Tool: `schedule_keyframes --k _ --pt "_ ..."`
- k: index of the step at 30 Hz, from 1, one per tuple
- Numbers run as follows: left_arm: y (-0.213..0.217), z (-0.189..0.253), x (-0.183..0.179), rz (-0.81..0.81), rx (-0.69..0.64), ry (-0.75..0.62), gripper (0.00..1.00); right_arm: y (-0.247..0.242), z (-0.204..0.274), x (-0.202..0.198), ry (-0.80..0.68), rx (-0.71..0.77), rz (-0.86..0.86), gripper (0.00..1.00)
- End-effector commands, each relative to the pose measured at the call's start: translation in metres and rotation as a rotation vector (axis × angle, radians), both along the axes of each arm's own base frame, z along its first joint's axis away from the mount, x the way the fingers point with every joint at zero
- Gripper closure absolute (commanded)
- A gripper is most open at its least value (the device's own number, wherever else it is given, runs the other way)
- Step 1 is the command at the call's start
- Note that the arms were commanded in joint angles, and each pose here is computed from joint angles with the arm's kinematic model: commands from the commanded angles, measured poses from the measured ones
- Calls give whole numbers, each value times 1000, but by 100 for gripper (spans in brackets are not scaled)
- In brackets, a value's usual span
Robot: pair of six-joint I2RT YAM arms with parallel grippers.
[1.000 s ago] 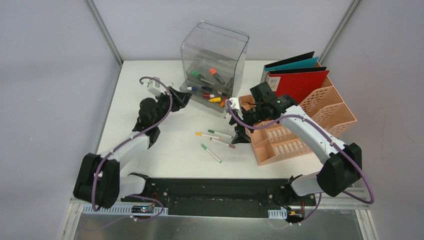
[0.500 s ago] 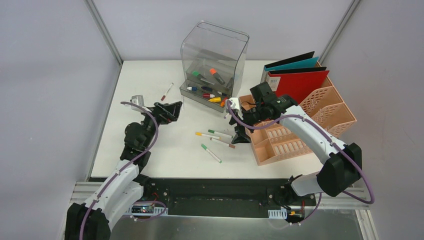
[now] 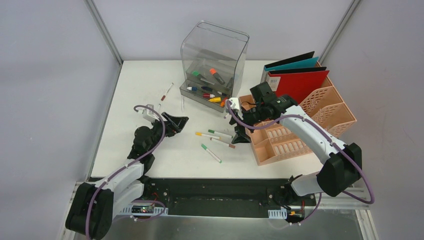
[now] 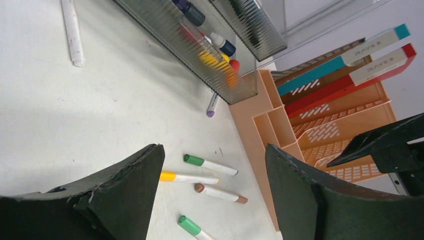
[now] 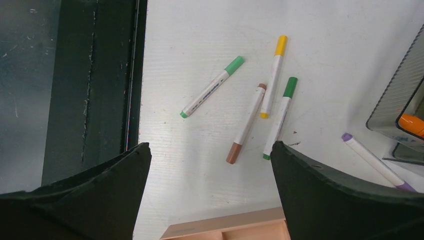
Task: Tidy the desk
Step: Place the stationery in the drawer, then close the drawer in the storage box.
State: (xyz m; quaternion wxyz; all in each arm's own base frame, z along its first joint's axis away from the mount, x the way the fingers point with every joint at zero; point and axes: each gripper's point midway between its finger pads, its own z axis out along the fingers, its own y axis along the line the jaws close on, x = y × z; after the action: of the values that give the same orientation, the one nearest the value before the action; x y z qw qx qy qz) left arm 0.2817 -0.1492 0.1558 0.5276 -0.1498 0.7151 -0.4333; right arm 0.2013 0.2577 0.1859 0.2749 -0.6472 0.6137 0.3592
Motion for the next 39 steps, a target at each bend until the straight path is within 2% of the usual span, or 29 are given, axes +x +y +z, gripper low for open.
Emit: schedule_keyframes --k 1,3,5,8,11,15,22,33,39 --pt "-7 17 4 -26 -66 -52 29 3 14 4 -51 36 13 7" --pt "-7 11 7 -22 -61 -30 43 3 14 4 -51 36 14 7" --pt "-8 6 9 -24 -57 -10 63 3 14 4 -52 37 13 7" --pt "-13 -2 10 -52 -32 13 100 3 14 4 -52 37 13 7" --pt "-18 -4 10 -88 -8 -1 100 3 14 5 -52 36 12 7" --pt "-14 -12 18 -52 -2 12 100 3 14 4 -51 36 13 7" --pt "-23 -19 46 -54 -32 19 100 3 13 5 -53 34 11 7" --pt "-55 -52 122 -69 -170 81 100 1 14 5 -60 34 9 7" --pt "-76 -48 163 -64 -221 71 100 1 16 5 -65 34 9 7"
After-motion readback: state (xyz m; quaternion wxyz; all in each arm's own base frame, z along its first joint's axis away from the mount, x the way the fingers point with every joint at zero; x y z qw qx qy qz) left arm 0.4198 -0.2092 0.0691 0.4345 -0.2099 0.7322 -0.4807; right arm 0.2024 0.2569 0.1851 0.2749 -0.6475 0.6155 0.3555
